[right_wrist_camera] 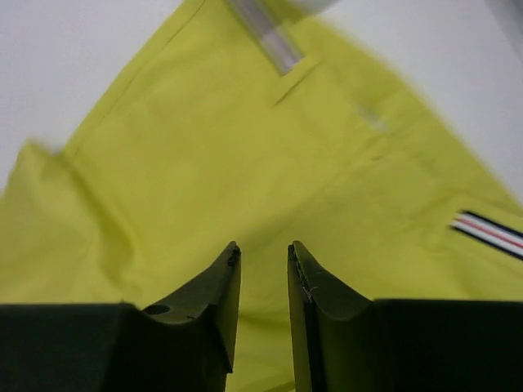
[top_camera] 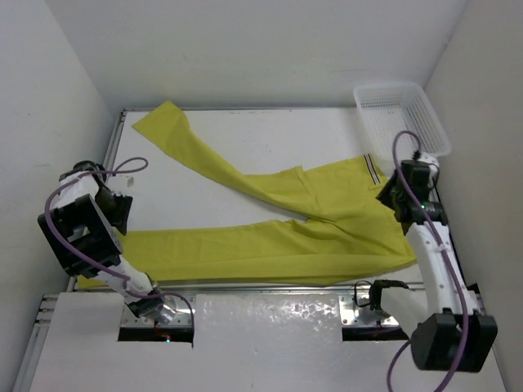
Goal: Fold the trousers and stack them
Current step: Flatten the trousers out
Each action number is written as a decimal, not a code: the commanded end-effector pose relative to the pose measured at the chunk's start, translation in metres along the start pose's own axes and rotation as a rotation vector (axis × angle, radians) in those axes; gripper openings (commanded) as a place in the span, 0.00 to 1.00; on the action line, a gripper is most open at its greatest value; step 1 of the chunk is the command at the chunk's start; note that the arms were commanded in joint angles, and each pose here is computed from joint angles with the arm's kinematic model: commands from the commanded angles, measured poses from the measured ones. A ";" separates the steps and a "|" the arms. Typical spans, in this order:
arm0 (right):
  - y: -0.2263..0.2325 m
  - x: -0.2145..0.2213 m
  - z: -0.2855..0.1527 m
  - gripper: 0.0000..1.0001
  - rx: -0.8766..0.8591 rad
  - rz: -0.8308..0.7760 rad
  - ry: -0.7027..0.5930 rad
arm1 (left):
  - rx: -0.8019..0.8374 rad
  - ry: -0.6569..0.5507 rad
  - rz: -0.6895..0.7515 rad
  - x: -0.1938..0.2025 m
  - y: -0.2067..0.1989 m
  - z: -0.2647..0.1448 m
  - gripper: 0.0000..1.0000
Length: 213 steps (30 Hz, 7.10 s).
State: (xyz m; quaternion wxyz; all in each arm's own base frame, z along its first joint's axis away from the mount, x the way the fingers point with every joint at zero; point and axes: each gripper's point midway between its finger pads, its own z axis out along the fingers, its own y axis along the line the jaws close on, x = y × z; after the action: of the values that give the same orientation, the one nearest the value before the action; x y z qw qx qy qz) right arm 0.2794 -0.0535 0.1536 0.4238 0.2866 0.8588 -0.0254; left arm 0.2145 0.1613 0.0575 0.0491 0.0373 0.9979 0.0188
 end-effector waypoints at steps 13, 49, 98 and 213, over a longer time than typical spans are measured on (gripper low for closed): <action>0.137 0.148 0.113 0.21 -0.127 -0.202 0.493 | -0.128 0.010 -0.038 -0.013 0.012 0.080 0.44; 0.184 0.206 -0.084 0.41 -0.908 -1.308 0.341 | -0.089 -0.076 -0.237 -0.018 0.046 -0.002 0.56; 0.101 0.308 -0.119 0.00 -0.990 -1.784 0.636 | -0.146 0.005 -0.214 -0.010 0.064 0.052 0.55; -0.090 -0.008 0.010 0.27 0.282 0.220 -0.009 | -0.006 -0.677 0.041 -0.383 -0.060 -0.037 0.64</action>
State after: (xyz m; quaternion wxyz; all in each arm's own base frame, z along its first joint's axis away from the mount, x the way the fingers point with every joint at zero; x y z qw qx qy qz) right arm 0.2248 -0.1399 0.1109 0.3432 0.4648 0.8074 -0.1195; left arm 0.5650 0.0680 0.1548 0.3760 0.0807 0.9230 -0.0126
